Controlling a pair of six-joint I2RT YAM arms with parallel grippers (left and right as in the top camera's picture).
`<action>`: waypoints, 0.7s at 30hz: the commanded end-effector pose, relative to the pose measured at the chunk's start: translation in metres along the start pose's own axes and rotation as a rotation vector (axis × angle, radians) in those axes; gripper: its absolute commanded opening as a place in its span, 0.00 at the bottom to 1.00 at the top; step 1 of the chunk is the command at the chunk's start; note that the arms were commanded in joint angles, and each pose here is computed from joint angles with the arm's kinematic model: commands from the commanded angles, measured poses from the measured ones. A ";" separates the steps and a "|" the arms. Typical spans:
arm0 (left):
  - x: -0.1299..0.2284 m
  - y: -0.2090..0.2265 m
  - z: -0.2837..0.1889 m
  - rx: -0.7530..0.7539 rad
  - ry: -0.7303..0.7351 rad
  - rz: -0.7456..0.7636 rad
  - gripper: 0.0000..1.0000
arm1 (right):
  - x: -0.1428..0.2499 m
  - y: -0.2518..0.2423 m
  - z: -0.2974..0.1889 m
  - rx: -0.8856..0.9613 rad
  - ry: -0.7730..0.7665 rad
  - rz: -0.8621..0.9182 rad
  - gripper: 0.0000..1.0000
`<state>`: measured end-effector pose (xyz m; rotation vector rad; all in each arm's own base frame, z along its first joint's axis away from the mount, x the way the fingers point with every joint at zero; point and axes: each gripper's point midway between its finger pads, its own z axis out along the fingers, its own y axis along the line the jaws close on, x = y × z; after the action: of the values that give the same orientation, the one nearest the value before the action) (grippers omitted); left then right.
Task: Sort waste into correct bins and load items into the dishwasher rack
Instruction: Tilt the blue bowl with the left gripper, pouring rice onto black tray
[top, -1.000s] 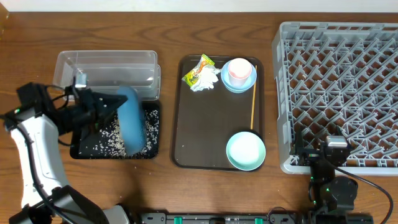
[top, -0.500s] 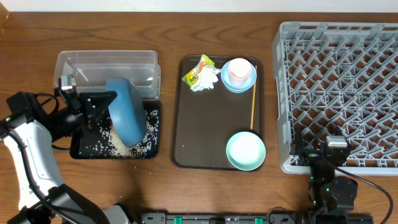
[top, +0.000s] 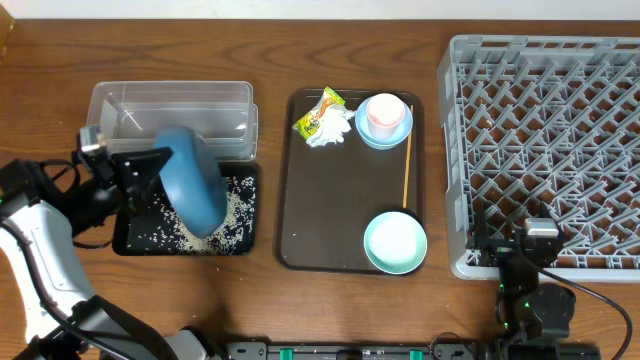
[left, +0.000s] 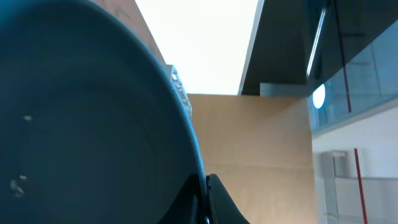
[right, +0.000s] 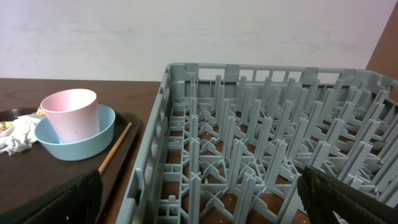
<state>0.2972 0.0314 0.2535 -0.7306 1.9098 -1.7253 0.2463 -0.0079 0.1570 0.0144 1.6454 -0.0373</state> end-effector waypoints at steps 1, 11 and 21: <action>0.002 -0.004 -0.005 0.025 -0.015 -0.039 0.06 | 0.001 -0.003 0.000 0.013 0.002 -0.008 0.99; 0.007 0.002 -0.005 -0.012 -0.011 -0.025 0.06 | 0.001 -0.003 0.000 0.013 0.002 -0.008 0.99; 0.005 0.005 -0.006 -0.045 -0.017 0.077 0.06 | 0.001 -0.003 0.000 0.014 0.002 -0.008 0.99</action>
<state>0.2895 0.0314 0.2457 -0.7427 1.9443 -1.6827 0.2463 -0.0079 0.1570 0.0144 1.6454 -0.0373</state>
